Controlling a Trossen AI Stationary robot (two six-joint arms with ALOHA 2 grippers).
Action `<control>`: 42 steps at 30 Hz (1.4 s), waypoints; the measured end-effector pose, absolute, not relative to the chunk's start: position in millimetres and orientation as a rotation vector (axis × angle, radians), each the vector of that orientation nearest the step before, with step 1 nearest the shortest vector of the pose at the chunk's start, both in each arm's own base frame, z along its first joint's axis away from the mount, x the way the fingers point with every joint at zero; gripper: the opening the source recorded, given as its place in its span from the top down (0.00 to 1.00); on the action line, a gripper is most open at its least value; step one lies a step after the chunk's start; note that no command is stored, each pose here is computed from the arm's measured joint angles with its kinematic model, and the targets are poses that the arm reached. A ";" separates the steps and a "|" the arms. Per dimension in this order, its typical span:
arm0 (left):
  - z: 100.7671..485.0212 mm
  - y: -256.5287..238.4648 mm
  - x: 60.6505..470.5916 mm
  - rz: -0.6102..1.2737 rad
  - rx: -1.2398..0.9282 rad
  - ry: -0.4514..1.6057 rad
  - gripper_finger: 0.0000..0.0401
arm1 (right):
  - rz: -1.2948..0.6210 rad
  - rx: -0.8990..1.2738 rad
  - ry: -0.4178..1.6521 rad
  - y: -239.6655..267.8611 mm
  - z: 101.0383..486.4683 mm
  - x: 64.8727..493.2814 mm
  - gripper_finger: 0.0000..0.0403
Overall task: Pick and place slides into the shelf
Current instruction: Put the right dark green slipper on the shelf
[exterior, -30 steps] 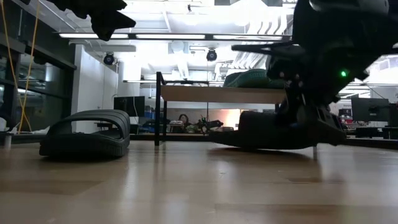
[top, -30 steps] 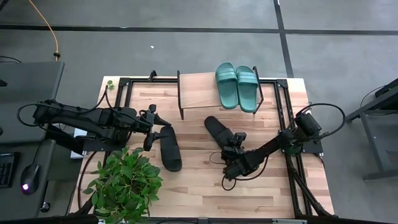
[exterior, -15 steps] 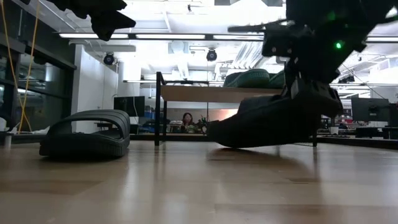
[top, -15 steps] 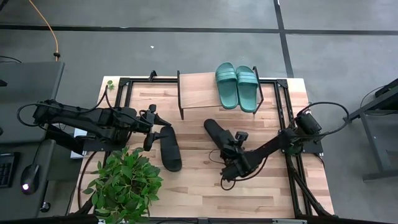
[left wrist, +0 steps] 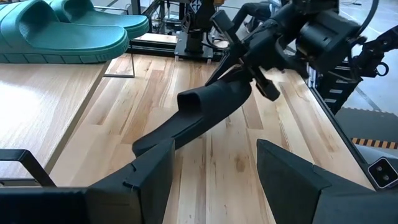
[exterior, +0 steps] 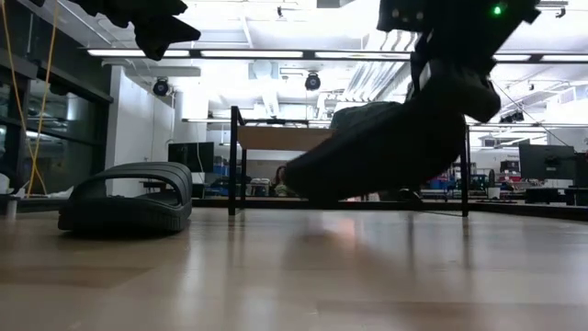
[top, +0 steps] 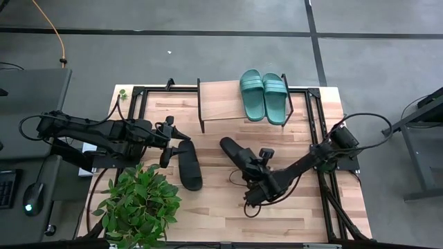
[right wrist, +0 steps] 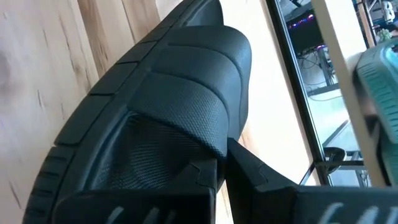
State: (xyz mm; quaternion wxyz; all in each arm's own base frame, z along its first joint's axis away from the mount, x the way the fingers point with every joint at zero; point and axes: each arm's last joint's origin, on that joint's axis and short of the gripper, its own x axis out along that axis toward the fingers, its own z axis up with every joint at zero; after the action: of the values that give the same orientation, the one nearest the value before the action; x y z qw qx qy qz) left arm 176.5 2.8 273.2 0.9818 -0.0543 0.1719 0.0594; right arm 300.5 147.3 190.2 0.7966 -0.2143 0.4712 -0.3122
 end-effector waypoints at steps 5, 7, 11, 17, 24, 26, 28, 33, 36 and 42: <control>273.3 2.8 176.5 0.119 -0.109 0.346 0.48 | -0.665 -0.459 1.003 150.2 200.0 303.7 1.00; 273.2 2.8 176.5 0.120 -0.109 0.346 0.48 | -0.653 -0.472 1.005 151.1 203.7 305.3 1.00; 273.2 2.7 176.5 0.119 -0.109 0.346 0.48 | -0.640 -0.492 0.989 153.3 213.1 309.5 1.00; 273.2 2.8 176.5 0.120 -0.109 0.346 0.48 | -0.619 -0.525 0.964 156.4 228.2 315.7 1.00; 273.2 2.8 176.5 0.120 -0.109 0.346 0.48 | -0.597 -0.570 0.937 159.2 243.0 321.3 1.00; 273.2 2.7 176.5 0.119 -0.109 0.346 0.48 | -0.597 -0.574 0.925 159.8 247.1 322.7 1.00; 273.3 2.7 176.5 0.119 -0.109 0.345 0.48 | -0.598 -0.595 0.916 160.1 250.5 323.7 1.00; 273.1 2.8 176.5 0.120 -0.109 0.347 0.48 | -0.589 -0.665 0.907 160.5 256.4 325.5 1.00; 273.1 2.8 176.4 0.120 -0.109 0.347 0.48 | -0.594 -0.706 0.898 159.6 260.1 327.1 1.00; 273.0 2.8 176.4 0.120 -0.109 0.348 0.48 | -0.602 -0.703 0.880 154.5 273.9 334.8 1.00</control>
State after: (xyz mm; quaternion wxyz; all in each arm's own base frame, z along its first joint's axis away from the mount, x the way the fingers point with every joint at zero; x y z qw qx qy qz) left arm 176.4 2.8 273.0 0.9816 -0.0542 0.1729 0.0595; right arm 334.8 154.5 273.9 0.8028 -0.3283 0.4108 -0.2811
